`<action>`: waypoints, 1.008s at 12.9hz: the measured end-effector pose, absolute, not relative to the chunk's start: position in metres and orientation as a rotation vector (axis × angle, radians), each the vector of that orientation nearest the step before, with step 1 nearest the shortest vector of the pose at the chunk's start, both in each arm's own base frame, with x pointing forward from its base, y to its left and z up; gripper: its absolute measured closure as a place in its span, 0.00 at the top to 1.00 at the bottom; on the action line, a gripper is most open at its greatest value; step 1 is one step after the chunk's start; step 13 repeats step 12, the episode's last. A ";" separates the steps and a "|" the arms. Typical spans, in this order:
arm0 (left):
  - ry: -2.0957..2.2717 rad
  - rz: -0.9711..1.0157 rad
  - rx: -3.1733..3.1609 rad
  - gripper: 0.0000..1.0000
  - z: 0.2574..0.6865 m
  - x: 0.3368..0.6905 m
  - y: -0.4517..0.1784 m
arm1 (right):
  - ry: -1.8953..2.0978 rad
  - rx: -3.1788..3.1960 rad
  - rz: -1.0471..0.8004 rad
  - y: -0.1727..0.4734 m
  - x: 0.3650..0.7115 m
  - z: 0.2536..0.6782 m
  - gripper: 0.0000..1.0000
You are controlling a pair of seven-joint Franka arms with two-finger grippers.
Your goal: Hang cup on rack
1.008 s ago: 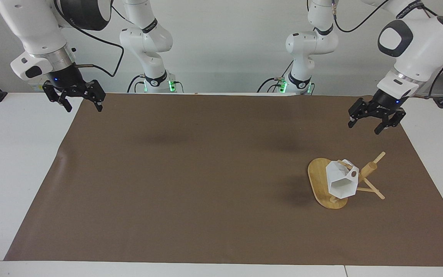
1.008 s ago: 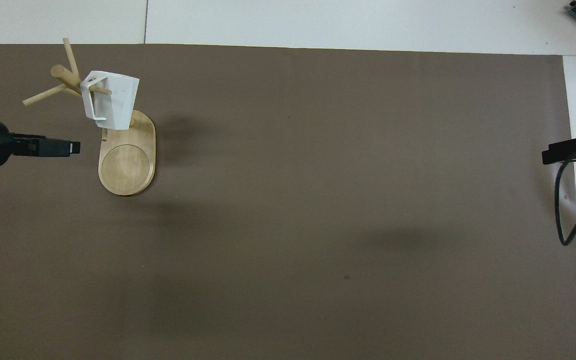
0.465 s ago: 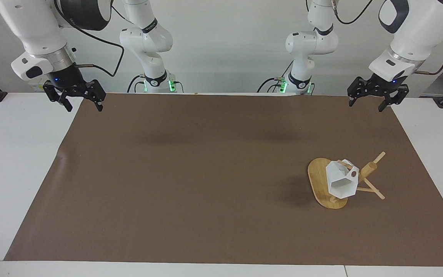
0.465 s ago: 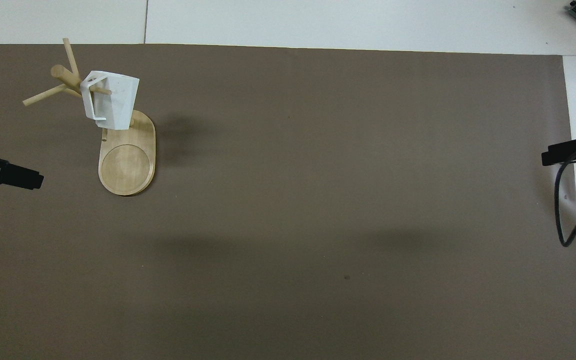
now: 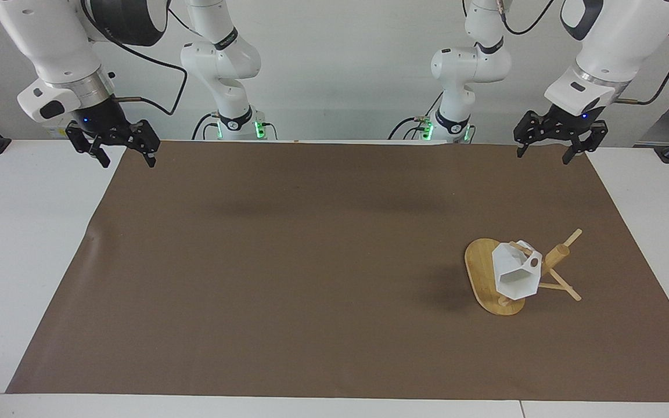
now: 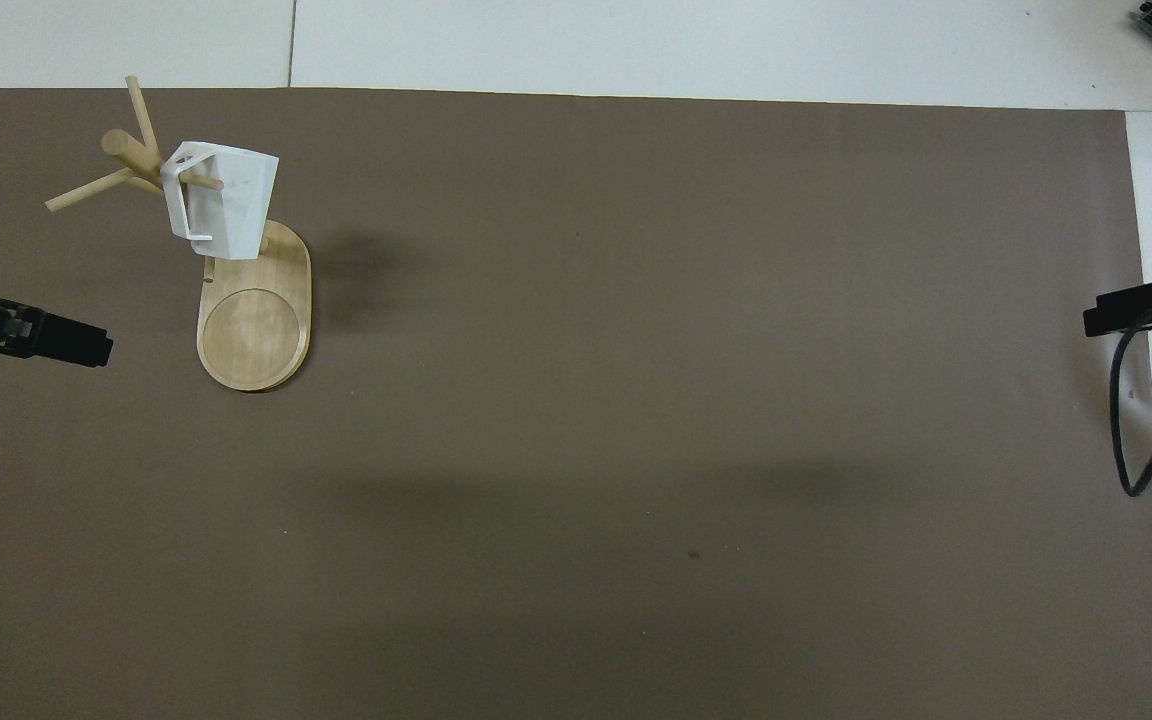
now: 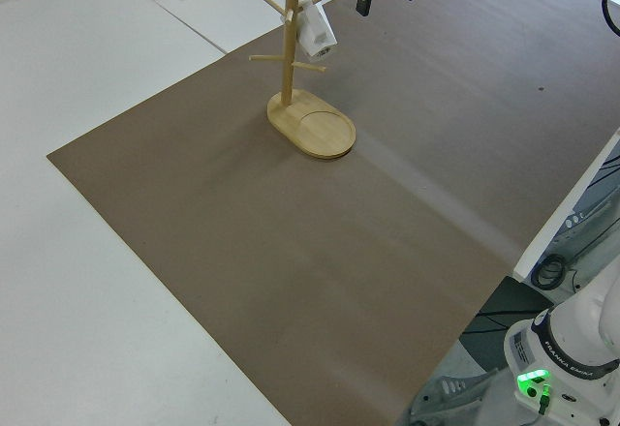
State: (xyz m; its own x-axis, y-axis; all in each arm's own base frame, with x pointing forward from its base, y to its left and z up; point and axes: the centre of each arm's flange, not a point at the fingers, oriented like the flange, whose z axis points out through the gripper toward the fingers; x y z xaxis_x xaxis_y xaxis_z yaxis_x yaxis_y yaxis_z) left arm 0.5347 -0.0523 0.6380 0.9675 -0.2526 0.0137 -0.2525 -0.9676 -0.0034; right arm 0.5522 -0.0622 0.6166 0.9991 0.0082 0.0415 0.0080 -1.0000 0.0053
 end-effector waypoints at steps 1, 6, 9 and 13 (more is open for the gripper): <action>0.391 -0.015 -3.116 1.00 0.640 0.535 -0.050 | 0.011 3.136 0.065 -0.063 0.552 0.617 1.00; 0.364 0.010 -3.119 1.00 0.637 0.539 -0.044 | 0.011 3.136 0.065 -0.063 0.552 0.617 1.00; 0.349 0.012 -3.121 1.00 0.636 0.540 -0.041 | 0.011 3.136 0.065 -0.063 0.552 0.617 1.00; 0.331 0.012 -3.123 1.00 0.636 0.540 -0.042 | 0.013 3.136 0.066 -0.062 0.552 0.617 1.00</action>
